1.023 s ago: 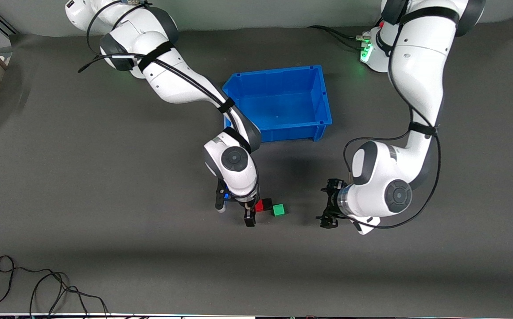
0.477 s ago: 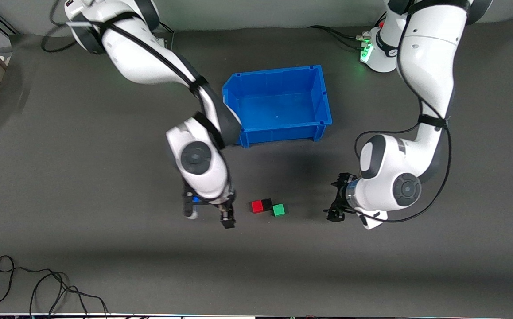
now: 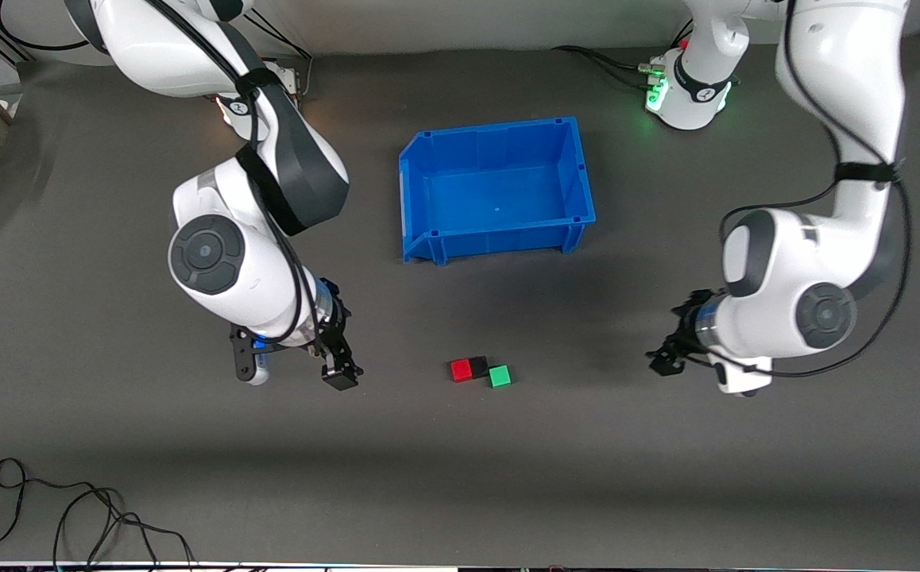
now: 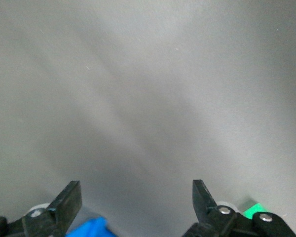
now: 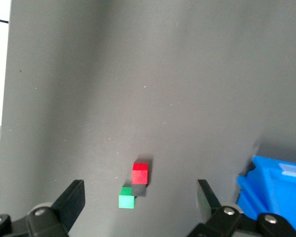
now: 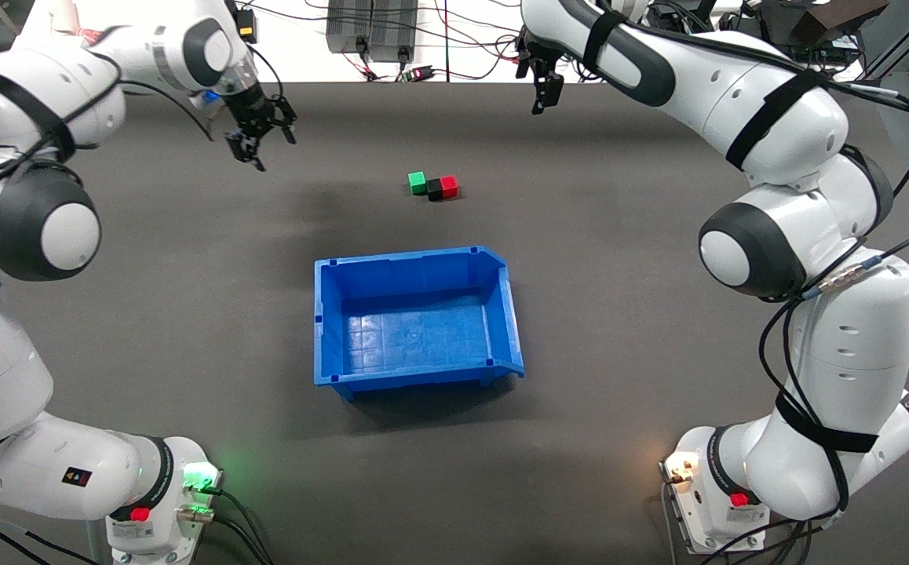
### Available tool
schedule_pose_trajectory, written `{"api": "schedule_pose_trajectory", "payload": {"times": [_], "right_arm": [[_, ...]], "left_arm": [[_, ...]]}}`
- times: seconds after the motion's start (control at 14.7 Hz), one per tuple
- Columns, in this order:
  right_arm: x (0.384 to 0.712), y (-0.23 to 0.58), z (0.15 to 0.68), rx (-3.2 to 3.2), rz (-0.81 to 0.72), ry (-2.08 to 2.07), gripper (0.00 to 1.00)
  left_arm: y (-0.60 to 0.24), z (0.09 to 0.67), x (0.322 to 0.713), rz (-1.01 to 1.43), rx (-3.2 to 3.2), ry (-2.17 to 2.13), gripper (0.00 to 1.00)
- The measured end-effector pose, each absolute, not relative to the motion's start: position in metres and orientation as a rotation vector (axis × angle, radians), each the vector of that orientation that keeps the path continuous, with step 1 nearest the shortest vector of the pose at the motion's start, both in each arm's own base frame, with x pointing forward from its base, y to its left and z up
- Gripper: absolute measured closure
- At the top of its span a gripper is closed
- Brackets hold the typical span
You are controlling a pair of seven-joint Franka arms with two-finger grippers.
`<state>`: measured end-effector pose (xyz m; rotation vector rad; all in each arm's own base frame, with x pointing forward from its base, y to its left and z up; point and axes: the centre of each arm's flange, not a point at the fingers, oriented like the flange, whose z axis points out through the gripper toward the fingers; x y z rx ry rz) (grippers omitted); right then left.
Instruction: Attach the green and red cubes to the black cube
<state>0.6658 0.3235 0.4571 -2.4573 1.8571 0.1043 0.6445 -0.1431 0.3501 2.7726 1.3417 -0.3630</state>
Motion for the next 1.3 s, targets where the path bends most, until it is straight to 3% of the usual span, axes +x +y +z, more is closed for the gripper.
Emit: {"api": "schedule_pose_trajectory", "payload": {"times": [0.48,1.02,1.3], "right_arm": [[0.672,0.276,0.475,-2.568,0.166,1.744,0.0],[0.642,0.127,0.567,-2.935,0.37,1.07,0.0],[0.625,0.087,0.592,-3.0,0.382,0.752,0.0]], "left_arm": [[-0.049,0.432,0.621,-0.365,2.938,0.987,0.0],[-0.015,0.522,0.572,-0.293,3.047,0.675,0.0],[0.006,0.575,0.542,-0.194,3.056,0.513,0.0]]}}
